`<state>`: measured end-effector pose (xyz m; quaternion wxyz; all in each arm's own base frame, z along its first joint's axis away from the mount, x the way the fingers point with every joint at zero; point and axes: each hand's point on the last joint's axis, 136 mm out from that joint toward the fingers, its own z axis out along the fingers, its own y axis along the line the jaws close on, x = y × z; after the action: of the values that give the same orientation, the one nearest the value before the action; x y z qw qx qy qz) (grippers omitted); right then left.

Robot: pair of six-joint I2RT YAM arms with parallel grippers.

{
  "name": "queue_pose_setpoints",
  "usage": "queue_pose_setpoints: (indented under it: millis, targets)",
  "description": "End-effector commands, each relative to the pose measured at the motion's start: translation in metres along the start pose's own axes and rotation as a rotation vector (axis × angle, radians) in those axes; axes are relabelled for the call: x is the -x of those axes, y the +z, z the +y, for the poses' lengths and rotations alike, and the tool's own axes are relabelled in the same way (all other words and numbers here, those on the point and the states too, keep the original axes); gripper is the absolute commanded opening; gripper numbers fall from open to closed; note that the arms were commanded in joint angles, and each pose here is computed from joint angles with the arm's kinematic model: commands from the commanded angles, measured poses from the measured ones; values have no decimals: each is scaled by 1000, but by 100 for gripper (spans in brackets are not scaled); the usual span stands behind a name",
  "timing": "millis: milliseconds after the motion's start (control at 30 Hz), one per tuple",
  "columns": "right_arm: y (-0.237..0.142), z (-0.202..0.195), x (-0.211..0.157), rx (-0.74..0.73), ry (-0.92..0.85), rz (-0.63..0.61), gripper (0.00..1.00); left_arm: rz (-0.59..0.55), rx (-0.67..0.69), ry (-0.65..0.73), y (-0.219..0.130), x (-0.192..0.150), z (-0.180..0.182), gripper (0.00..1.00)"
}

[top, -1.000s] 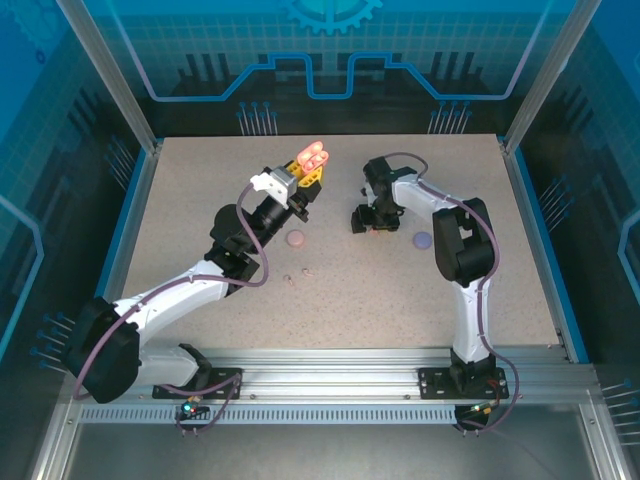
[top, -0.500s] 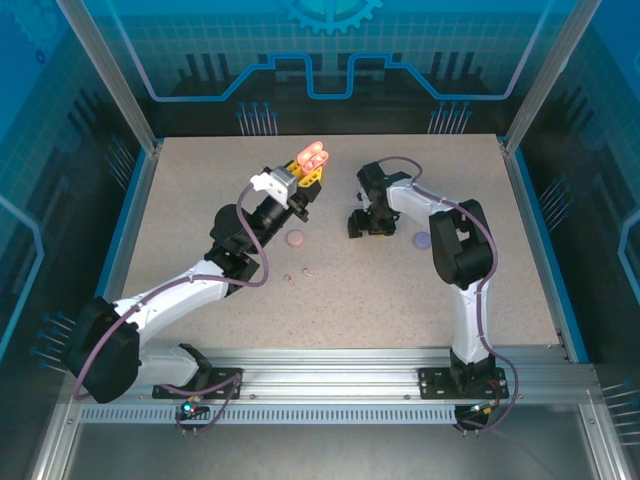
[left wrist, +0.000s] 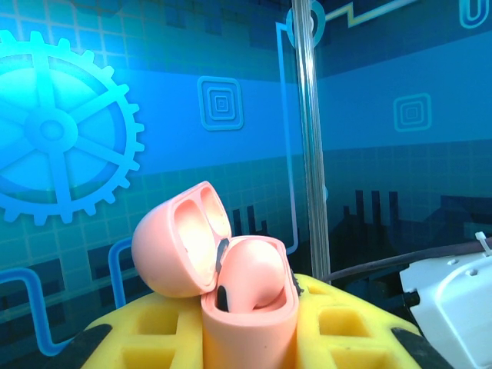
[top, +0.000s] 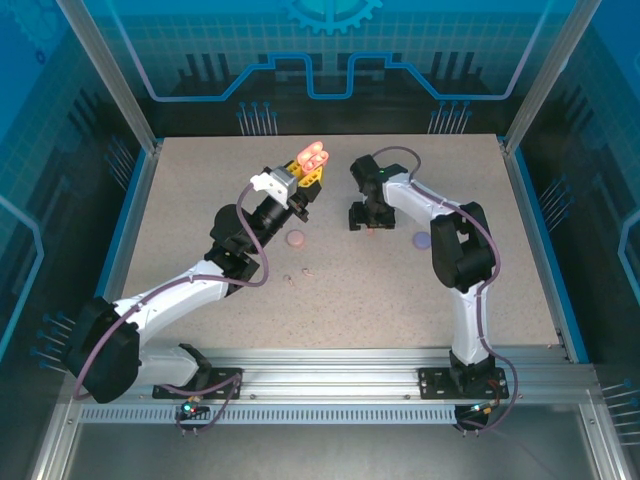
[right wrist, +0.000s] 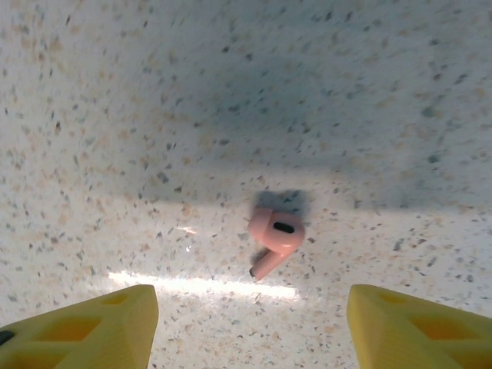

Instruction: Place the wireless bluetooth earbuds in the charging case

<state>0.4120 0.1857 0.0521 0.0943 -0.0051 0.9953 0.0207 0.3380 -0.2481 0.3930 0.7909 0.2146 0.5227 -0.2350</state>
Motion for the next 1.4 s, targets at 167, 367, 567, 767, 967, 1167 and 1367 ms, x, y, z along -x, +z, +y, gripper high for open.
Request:
queue_pose_setpoints:
  millis: [167, 367, 567, 767, 967, 1167, 1367]
  targets:
    - [23, -5, -5, -107, 130, 75, 66, -49, 13, 8, -3, 12, 1, 0]
    - [28, -11, -1, -167, 153, 65, 64, -55, 18, 10, -3, 13, 2, 0]
    - [32, -12, 1, -182, 167, 64, 60, -53, 19, 12, -2, 12, 1, 0]
    - [35, -12, 3, -183, 215, 54, 58, -50, 18, 11, -2, 10, 1, 0]
    - [39, -9, 4, -170, 254, 57, 53, -53, 20, 12, -2, 11, 2, 0]
    - [41, -10, 1, -179, 282, 62, 49, -49, 20, 8, -3, 8, 2, 0]
    - [42, -8, -2, -178, 291, 70, 45, -52, 22, 8, -2, 9, 2, 0]
